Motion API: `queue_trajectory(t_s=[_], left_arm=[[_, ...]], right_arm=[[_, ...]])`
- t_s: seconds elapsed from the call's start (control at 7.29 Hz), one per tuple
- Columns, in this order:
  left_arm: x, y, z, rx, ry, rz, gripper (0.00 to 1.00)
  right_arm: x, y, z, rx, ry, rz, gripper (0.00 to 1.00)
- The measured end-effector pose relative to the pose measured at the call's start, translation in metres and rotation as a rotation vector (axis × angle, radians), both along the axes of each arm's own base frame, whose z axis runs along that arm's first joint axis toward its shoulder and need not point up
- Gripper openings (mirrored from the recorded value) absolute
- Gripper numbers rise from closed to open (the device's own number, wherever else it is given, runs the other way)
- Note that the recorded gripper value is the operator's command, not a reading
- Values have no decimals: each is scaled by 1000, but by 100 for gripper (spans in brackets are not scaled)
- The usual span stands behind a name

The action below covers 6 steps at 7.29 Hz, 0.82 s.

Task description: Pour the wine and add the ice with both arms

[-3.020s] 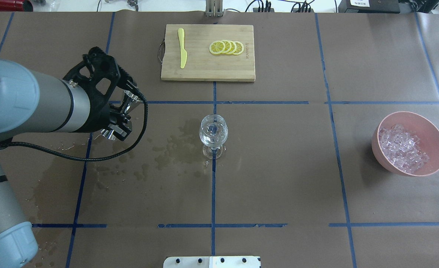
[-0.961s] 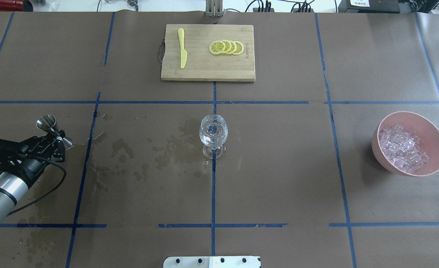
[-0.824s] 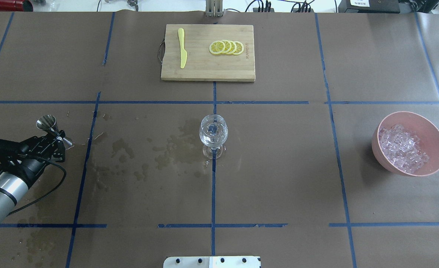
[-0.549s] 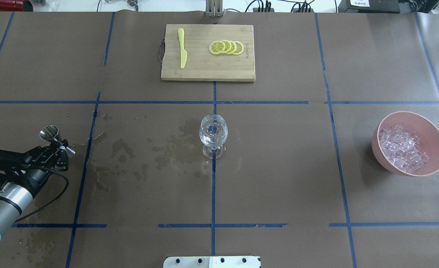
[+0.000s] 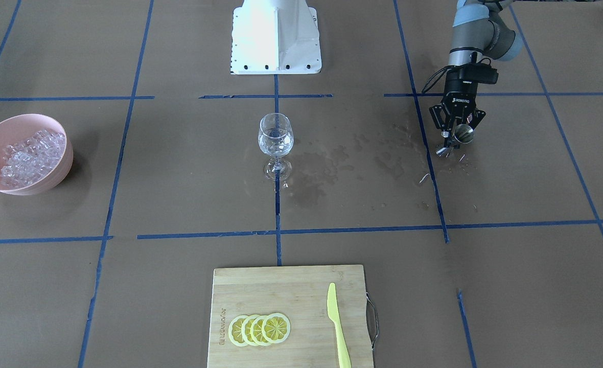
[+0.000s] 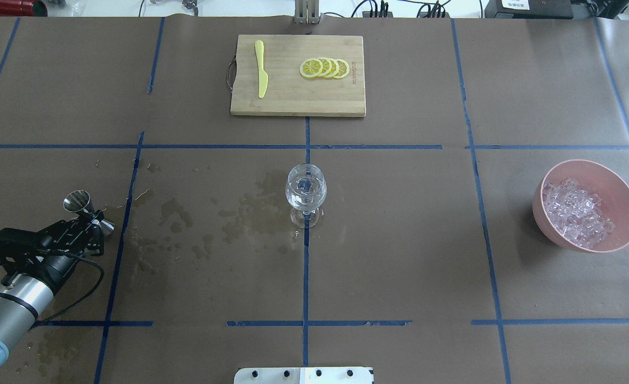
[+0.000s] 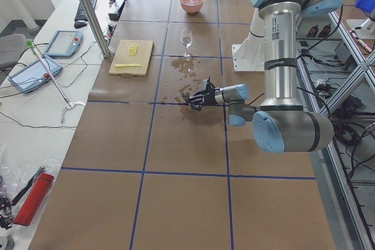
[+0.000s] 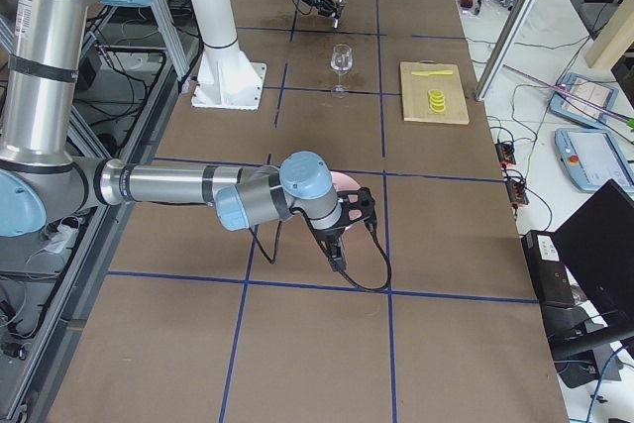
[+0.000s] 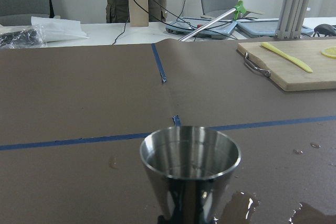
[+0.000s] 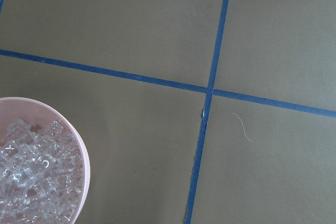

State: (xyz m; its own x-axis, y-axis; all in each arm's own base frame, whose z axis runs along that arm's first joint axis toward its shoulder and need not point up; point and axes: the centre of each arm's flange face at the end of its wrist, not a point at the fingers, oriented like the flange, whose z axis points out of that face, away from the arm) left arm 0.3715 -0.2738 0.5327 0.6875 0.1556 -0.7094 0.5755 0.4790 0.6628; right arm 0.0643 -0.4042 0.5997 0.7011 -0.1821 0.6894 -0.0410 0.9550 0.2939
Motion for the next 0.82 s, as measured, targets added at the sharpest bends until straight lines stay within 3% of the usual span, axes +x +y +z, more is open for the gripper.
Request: queue_trajectory(t_s=[0.82], left_arm=[[10,6,1,0,0,18,16]], right_arm=[[0,-1,0,-1,1,0,100]])
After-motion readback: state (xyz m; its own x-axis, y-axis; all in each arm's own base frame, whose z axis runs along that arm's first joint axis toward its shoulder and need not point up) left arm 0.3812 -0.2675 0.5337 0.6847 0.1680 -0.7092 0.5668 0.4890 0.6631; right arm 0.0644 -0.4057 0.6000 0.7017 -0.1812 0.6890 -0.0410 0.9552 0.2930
